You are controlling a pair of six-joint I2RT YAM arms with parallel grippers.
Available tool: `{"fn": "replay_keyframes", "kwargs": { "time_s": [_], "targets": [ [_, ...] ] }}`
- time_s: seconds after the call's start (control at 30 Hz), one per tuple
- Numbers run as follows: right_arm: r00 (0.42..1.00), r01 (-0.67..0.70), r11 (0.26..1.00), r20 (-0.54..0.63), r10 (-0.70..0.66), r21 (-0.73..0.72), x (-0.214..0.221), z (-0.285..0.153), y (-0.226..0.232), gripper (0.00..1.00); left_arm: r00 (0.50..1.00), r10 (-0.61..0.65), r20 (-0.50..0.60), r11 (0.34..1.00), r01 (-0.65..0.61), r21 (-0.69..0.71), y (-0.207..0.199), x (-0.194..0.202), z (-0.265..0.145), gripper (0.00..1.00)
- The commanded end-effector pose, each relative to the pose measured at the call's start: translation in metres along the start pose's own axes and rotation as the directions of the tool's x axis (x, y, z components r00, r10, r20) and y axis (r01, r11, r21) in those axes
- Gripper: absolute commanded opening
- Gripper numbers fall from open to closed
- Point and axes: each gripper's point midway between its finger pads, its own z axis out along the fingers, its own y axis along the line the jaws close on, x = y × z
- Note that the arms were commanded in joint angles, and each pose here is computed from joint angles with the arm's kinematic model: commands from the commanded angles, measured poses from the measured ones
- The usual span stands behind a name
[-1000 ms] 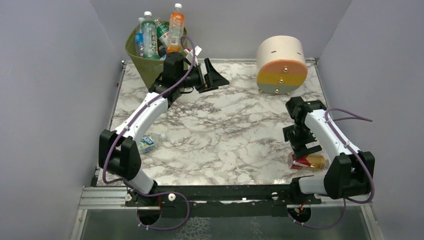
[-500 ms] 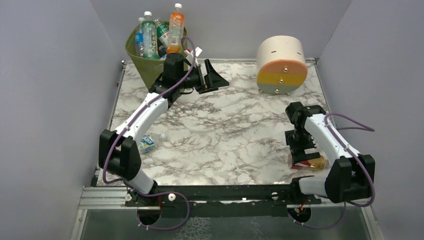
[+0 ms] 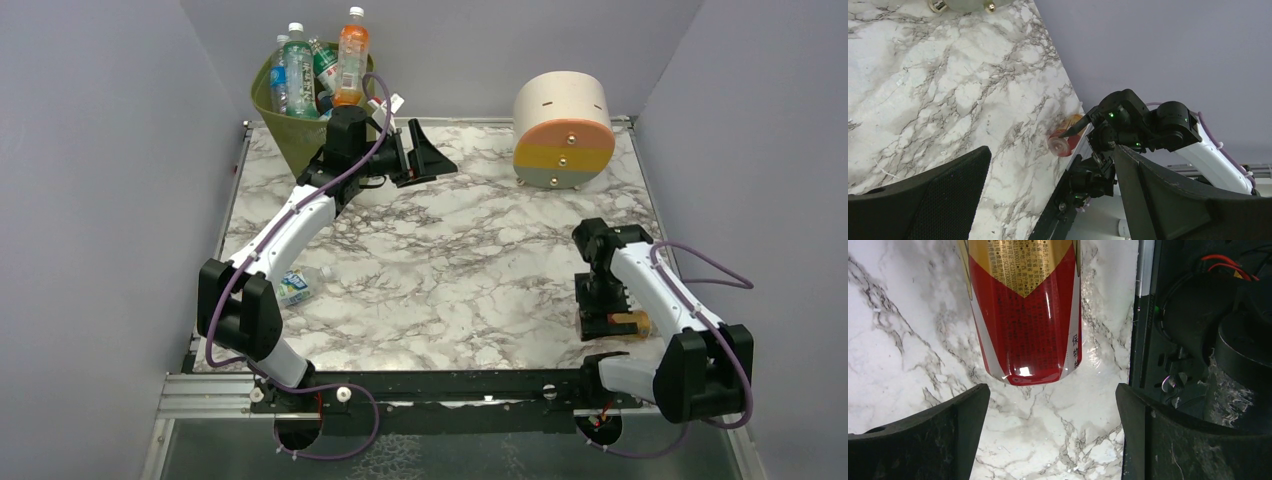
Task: Put the plastic bottles in the bin
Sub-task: Adjust the plastic bottle at the center of the board.
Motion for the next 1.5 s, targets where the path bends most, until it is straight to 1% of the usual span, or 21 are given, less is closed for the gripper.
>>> {"fn": "replay_keyframes", "kwargs": {
  "time_s": [0.0,0.4,0.63,0.73,0.93,1.03,1.17,1.3,1.33,1.4,1.47],
  "targets": [
    [0.995,-0.097,0.994,0.029,0.096,0.043,-0.004,0.005,-0.002,0.99,1.000,0.020,-0.014,1.000,-0.020,0.015,0.002,0.000,-0.003,0.99],
    [0.990,-0.122,0.987,0.084,0.114,0.101,-0.009,0.012,0.009,0.99,1.000,0.005,-0.010,1.000,-0.005,0.019,0.009,-0.003,0.002,0.99],
    [0.991,-0.105,0.984,0.094,0.092,0.144,-0.015,0.021,0.013,0.99,1.000,0.003,0.000,1.000,-0.003,0.016,0.014,-0.007,0.000,0.99],
    [0.992,-0.091,0.982,0.099,0.076,0.165,-0.018,0.025,0.013,1.00,1.000,-0.021,-0.009,1.000,0.021,0.005,0.025,-0.002,0.001,0.99],
    [0.992,-0.083,0.978,0.105,0.064,0.192,-0.024,0.030,0.012,0.99,1.000,-0.027,-0.004,1.000,0.027,0.012,0.027,-0.003,0.001,0.98],
    [0.993,-0.068,0.978,0.106,0.048,0.197,-0.024,0.032,0.014,0.94,1.000,-0.028,-0.004,1.000,0.028,0.009,0.029,-0.004,0.001,0.98],
    [0.995,-0.033,0.981,0.096,0.015,0.190,-0.022,0.035,0.021,0.81,1.000,-0.028,0.003,1.000,0.028,0.008,0.029,-0.006,0.000,0.98],
    [0.995,0.015,0.983,0.091,-0.032,0.181,-0.021,0.036,0.033,0.74,1.000,-0.026,0.011,1.000,0.026,0.009,0.027,-0.008,-0.003,0.98],
    [0.994,0.043,0.985,0.090,-0.059,0.168,-0.021,0.037,0.039,0.69,1.000,-0.025,0.014,1.000,0.025,0.009,0.026,-0.009,-0.003,0.98],
    [0.988,0.117,0.986,0.089,-0.128,0.122,-0.021,0.036,0.058,0.54,1.000,-0.024,0.020,1.000,0.024,0.009,0.025,-0.011,-0.005,0.98],
    [0.978,0.181,0.978,0.089,-0.191,0.108,-0.021,0.034,0.072,0.43,0.999,-0.020,0.025,1.000,0.019,0.012,0.022,-0.012,-0.006,0.98]
  ]
}}
